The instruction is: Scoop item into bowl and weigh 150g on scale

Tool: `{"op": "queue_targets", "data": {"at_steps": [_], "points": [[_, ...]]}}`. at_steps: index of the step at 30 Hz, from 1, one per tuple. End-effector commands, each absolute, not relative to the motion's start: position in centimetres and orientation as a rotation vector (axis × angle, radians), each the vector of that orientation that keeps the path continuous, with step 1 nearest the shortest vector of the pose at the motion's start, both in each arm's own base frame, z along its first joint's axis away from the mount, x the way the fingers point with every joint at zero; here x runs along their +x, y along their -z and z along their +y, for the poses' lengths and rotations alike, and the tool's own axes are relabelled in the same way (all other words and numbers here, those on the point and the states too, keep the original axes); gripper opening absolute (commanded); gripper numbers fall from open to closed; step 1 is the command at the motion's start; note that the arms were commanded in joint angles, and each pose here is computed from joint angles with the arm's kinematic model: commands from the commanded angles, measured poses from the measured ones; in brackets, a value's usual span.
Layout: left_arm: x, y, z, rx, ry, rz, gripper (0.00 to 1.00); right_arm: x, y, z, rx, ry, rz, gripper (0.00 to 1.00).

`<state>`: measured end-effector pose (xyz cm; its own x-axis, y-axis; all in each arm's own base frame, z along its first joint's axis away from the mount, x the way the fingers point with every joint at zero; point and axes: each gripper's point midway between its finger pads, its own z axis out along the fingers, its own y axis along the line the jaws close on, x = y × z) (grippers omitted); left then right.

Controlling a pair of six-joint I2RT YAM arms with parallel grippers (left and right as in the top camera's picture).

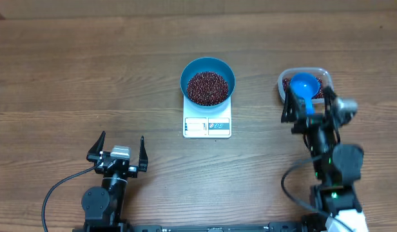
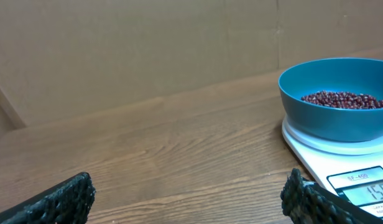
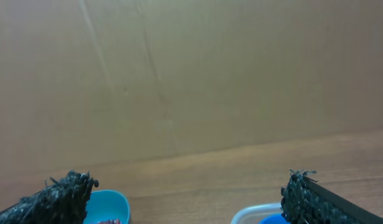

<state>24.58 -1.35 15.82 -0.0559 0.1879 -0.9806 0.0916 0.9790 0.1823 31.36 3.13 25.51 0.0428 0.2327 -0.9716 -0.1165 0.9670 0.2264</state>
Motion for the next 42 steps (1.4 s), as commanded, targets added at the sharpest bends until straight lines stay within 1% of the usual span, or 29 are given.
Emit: {"op": "queue_targets", "data": {"at_steps": [1, 9, 14, 20, 28, 35, 40, 42], "points": [[24.6, -15.7, -1.1, 0.200, -0.079, 1.631, 0.99, 29.3, -24.1, 3.2, 0.077, -0.277, 1.465, 1.00], [24.6, -15.7, -1.1, 0.200, -0.079, 1.631, 1.00, 26.9, -21.3, 2.1, 0.097, -0.254, 1.441, 1.00], [24.6, -15.7, -1.1, 0.200, -0.079, 1.631, 1.00, 26.3, -20.9, 1.5, 0.112, -0.236, 1.447, 1.00], [24.6, -15.7, -1.1, 0.200, -0.079, 1.631, 1.00, 26.2, -21.0, 1.0, 0.126, -0.221, 1.442, 1.00], [24.6, -15.7, -1.1, 0.200, -0.079, 1.631, 1.00, 26.4, -17.4, 1.0, 0.143, -0.212, 1.588, 1.00], [24.6, -15.7, -1.1, 0.200, -0.079, 1.631, 1.00, 25.9, -15.7, 1.1, 0.146, -0.210, 1.656, 1.00], [24.6, -15.7, -1.1, 0.200, -0.079, 1.631, 1.00, 25.0, -14.6, 2.4, -0.002, -0.203, 1.701, 1.00], [24.6, -15.7, -1.1, 0.200, -0.079, 1.631, 0.99, 24.9, -15.4, 2.2, -0.003, -0.191, 1.667, 1.00]]}}
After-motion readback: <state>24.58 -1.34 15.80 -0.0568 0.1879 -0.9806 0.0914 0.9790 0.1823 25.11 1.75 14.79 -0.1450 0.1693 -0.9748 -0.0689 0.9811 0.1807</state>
